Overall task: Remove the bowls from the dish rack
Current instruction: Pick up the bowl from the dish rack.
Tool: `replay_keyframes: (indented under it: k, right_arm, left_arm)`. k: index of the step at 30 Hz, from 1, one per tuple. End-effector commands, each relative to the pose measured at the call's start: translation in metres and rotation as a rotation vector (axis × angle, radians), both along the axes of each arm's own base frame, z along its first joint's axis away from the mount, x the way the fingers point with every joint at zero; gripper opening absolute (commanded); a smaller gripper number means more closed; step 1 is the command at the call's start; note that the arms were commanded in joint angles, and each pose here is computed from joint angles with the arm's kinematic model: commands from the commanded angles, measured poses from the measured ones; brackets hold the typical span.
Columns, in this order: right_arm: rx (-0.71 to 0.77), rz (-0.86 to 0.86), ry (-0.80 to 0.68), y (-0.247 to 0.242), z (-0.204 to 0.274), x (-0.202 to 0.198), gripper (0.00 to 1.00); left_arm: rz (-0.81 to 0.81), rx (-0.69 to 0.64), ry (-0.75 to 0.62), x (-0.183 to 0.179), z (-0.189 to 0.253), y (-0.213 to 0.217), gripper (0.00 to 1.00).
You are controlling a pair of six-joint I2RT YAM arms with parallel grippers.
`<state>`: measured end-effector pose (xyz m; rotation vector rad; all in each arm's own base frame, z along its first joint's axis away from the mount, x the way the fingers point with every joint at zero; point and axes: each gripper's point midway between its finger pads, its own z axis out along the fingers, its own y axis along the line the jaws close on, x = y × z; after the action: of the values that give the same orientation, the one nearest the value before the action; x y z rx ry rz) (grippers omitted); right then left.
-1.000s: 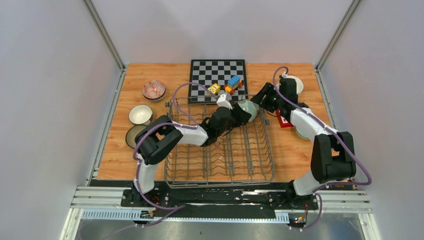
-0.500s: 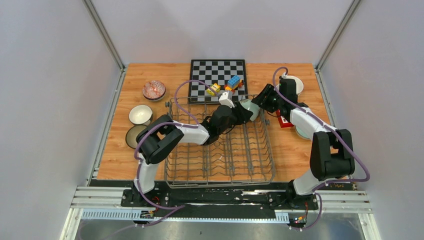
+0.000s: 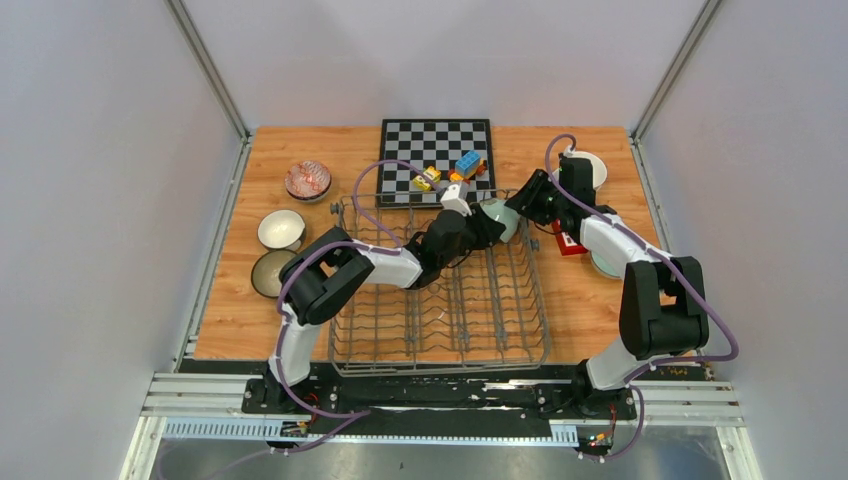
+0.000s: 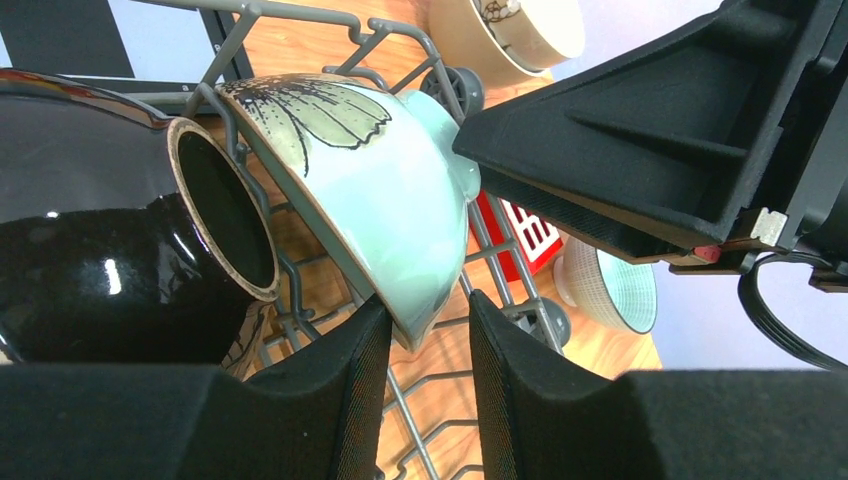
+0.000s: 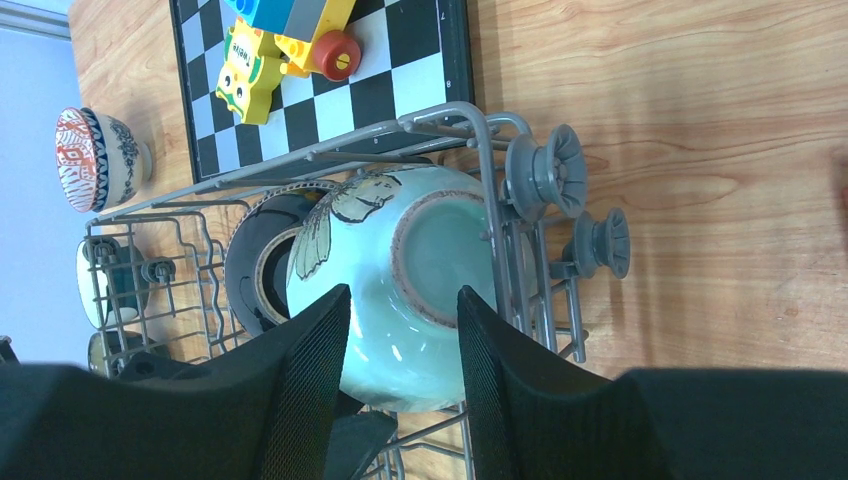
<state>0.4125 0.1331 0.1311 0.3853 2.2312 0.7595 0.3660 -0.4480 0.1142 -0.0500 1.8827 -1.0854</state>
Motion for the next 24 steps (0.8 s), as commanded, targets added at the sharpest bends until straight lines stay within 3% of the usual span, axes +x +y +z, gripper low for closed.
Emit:
replay_keyframes:
  k: [1,8,19,24]
  right_arm:
    - [0.015,0.03,0.033,0.002,-0.006,-0.005,0.47]
    - [0.011,0.035,0.034,0.003,-0.006,-0.005,0.46]
    - [0.002,0.037,0.012,0.002,0.003,-0.004,0.46]
    - [-0.009,0.036,0.022,0.0,0.007,-0.008,0.48]
  left_arm:
    - [-0.028,-0.073,-0.093,0.008,0.031,-0.016,0.35]
    - [-0.042,-0.096,-0.113,0.01,0.037,-0.021,0.3]
    - [-0.053,-0.107,-0.142,0.01,0.04,-0.015,0.0]
    - [-0.065,-0.118,-0.156,0.008,0.045,-0.012,0.0]
